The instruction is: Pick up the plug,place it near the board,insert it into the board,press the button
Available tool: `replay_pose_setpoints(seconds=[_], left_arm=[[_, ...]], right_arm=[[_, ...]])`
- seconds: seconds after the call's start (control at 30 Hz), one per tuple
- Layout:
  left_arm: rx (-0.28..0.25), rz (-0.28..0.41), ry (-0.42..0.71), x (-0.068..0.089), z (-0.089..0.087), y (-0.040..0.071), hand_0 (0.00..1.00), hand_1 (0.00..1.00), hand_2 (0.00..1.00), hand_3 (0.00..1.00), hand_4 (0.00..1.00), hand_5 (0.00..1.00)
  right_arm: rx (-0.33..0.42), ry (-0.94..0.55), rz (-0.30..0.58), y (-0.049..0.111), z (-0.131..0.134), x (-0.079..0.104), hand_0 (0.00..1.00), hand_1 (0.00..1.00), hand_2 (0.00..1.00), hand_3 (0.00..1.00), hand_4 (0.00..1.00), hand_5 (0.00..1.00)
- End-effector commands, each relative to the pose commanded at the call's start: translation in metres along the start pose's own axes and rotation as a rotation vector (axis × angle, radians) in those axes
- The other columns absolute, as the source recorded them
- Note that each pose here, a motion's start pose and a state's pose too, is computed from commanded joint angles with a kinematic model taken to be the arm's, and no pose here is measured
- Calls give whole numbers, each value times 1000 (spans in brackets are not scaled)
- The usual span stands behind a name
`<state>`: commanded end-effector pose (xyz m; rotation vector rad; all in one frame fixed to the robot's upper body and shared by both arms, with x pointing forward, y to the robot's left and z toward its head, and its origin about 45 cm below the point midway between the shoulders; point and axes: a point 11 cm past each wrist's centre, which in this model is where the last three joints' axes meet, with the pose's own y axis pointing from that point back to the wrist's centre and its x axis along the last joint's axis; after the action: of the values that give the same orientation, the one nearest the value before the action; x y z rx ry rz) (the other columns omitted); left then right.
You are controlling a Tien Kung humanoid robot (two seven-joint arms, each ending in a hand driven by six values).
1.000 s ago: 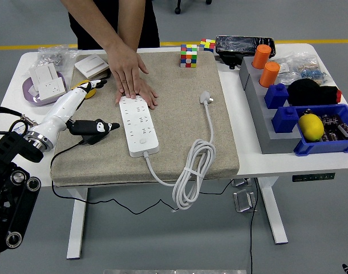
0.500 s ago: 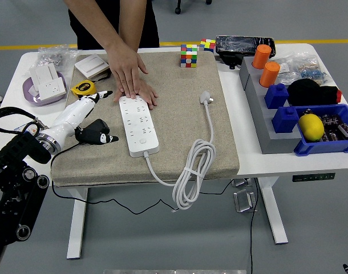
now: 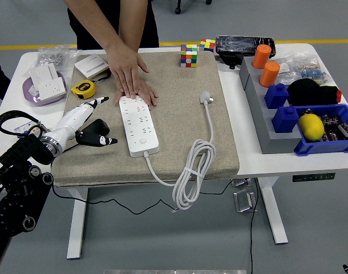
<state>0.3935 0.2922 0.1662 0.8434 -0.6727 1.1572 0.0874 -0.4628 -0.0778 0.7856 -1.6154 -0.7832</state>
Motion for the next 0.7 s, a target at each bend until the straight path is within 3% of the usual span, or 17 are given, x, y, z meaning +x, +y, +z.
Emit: replay_pose_setpoints(seconds=[0.1, 0.13, 0.3, 0.33, 0.5, 0.53, 0.7], left_arm=[[21, 17, 6, -1, -6, -2, 998, 978, 957, 998, 998, 249], [25, 19, 8, -1, -7, -3, 969, 918, 883, 954, 998, 245], [64, 24, 15, -5, -19, -4, 969, 918, 883, 954, 998, 245], [71, 25, 17, -6, -21, -4, 866, 851, 797, 873, 998, 247], [96, 45, 24, -8, -29, -4, 866, 851, 797, 873, 998, 247], [101, 48, 24, -9, -30, -4, 805, 784, 709, 827, 998, 241], [126, 63, 28, -10, -38, -5, 805, 784, 709, 827, 998, 241]], right_arm=[[-1, -1, 0, 0, 0, 0, 838, 764, 751, 783, 998, 998], [-1, -1, 0, 0, 0, 0, 840, 765, 751, 783, 998, 998], [-1, -2, 0, 0, 1, 0, 840, 765, 751, 783, 998, 998], [-1, -2, 0, 0, 1, 0, 839, 764, 751, 783, 998, 998], [-2, -3, 0, 0, 1, 0, 839, 764, 751, 783, 998, 998], [-2, -3, 0, 0, 1, 0, 838, 764, 751, 783, 998, 998], [1, -3, 0, 0, -1, 0, 838, 764, 751, 783, 998, 998]])
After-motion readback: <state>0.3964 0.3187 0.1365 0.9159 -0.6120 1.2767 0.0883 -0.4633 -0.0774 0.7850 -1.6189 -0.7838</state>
